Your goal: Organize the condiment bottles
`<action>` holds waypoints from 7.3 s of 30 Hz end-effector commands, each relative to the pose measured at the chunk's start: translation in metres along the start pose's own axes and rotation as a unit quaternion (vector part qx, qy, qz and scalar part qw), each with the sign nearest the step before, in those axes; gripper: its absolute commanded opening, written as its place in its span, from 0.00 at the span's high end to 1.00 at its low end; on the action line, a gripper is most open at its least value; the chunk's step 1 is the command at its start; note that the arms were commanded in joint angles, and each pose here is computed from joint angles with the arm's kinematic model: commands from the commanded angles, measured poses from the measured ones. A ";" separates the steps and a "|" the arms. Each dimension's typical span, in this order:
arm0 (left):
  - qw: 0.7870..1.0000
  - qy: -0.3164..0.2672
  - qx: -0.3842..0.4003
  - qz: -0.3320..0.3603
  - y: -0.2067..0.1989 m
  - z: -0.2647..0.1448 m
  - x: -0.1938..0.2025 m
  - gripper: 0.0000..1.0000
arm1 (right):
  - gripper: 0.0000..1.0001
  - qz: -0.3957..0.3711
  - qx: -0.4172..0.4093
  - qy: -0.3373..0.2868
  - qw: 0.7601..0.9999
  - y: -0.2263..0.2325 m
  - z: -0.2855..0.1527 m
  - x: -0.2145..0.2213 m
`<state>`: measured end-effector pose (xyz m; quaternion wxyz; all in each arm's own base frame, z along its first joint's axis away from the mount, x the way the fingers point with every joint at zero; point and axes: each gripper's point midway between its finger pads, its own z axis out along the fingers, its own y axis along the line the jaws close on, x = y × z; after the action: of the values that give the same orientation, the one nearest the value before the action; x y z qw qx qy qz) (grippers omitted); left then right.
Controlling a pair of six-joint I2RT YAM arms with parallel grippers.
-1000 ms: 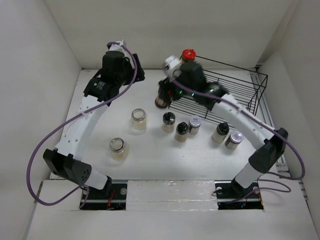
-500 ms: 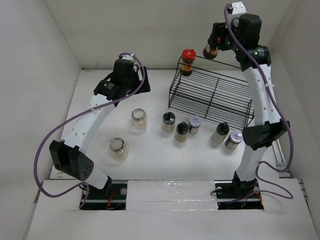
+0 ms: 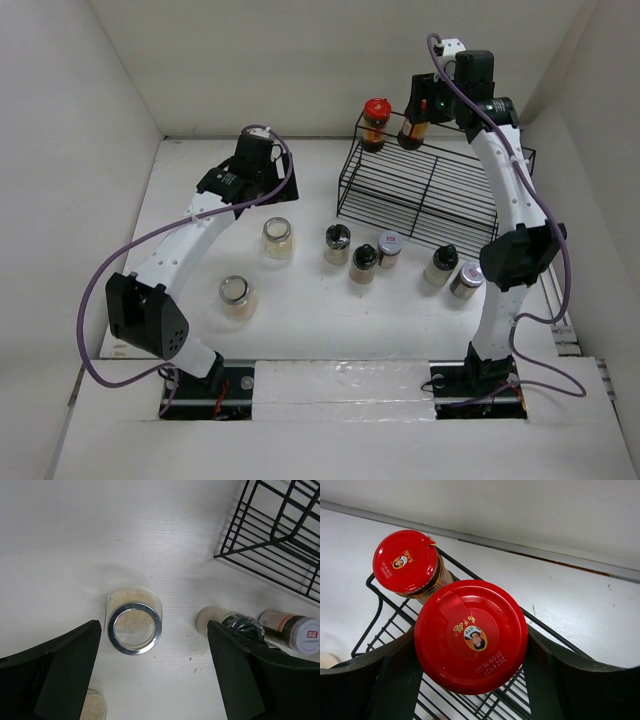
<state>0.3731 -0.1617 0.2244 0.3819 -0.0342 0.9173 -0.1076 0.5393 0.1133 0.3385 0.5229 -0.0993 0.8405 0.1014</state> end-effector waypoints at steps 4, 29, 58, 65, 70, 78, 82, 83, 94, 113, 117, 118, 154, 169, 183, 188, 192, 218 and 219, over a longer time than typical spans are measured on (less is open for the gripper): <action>1.000 0.006 -0.022 -0.005 0.012 0.008 0.012 0.15 | 0.57 -0.010 -0.025 -0.090 0.996 0.016 0.002 -0.045; 0.995 0.091 -0.039 0.019 0.025 0.047 0.060 0.07 | 0.00 -0.015 0.010 -0.099 0.995 0.029 -0.005 -0.048; 0.990 0.132 -0.047 0.010 0.034 0.058 0.095 0.34 | 0.00 0.030 0.002 -0.085 0.996 0.020 -0.073 0.004; 0.989 0.131 -0.062 0.018 0.040 0.057 0.095 0.27 | 0.00 0.029 -0.004 -0.102 0.994 0.021 -0.091 -0.005; 0.989 0.130 -0.062 0.018 0.039 0.059 0.093 0.29 | 0.00 0.029 -0.008 -0.092 0.995 0.023 -0.090 0.005; 0.991 0.115 -0.072 0.018 0.041 0.056 0.084 0.59 | 0.00 0.028 -0.009 -0.105 0.994 0.024 -0.102 0.000; 0.996 0.064 -0.065 0.013 0.030 0.033 0.039 0.69 | 0.00 0.026 -0.023 -0.111 0.993 0.028 -0.113 -0.004; 0.997 0.048 -0.062 0.015 0.026 0.024 0.024 0.69 | 0.00 0.031 -0.029 -0.112 0.993 0.031 -0.118 -0.004; 0.994 -0.091 0.057 0.006 -0.072 -0.058 -0.112 0.70 | 0.00 0.050 -0.066 -0.090 0.993 0.062 -0.171 0.059; 0.967 -0.161 0.195 0.015 -0.219 -0.017 -0.142 0.68 | 0.00 0.063 -0.116 -0.015 0.991 0.090 -0.199 0.131; 0.968 -0.150 0.199 0.030 -0.225 0.002 -0.135 0.68 | 0.00 0.065 -0.124 -0.014 0.990 0.099 -0.201 0.136; 0.968 -0.150 0.199 0.030 -0.225 0.002 -0.135 0.68 | 0.00 0.063 -0.122 -0.014 0.990 0.100 -0.200 0.137; 0.980 -0.128 0.129 0.082 -0.231 0.030 -0.093 0.06 | 0.00 0.046 -0.119 -0.012 0.992 0.107 -0.183 0.125; 0.928 -0.327 0.153 -0.092 -0.114 -0.201 -0.189 0.00 | 0.55 -0.071 -0.274 -0.012 0.959 0.243 -0.154 0.127; 0.893 -0.411 0.006 -0.186 0.038 -0.311 -0.136 0.00 | 0.00 -0.243 -0.401 0.056 0.881 0.449 -0.133 0.239; 0.903 -0.393 0.004 -0.176 0.040 -0.300 -0.121 0.00 | 0.00 -0.244 -0.410 0.099 0.873 0.485 -0.114 0.263; 0.905 -0.391 0.006 -0.170 0.040 -0.297 -0.118 0.00 | 0.00 -0.243 -0.403 0.108 0.876 0.504 -0.089 0.274; 0.915 -0.389 -0.011 -0.109 0.021 -0.279 -0.139 0.00 | 0.54 -0.180 -0.408 0.022 0.895 0.482 -0.136 0.170; 0.915 -0.390 0.000 -0.108 0.015 -0.281 -0.144 0.00 | 0.54 -0.170 -0.401 0.008 0.900 0.468 -0.138 0.151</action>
<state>0.2713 -0.0703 0.4831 0.6733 -0.1797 0.7100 -0.1011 0.2101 0.5352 0.1396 0.3216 -0.5006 0.7597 0.2624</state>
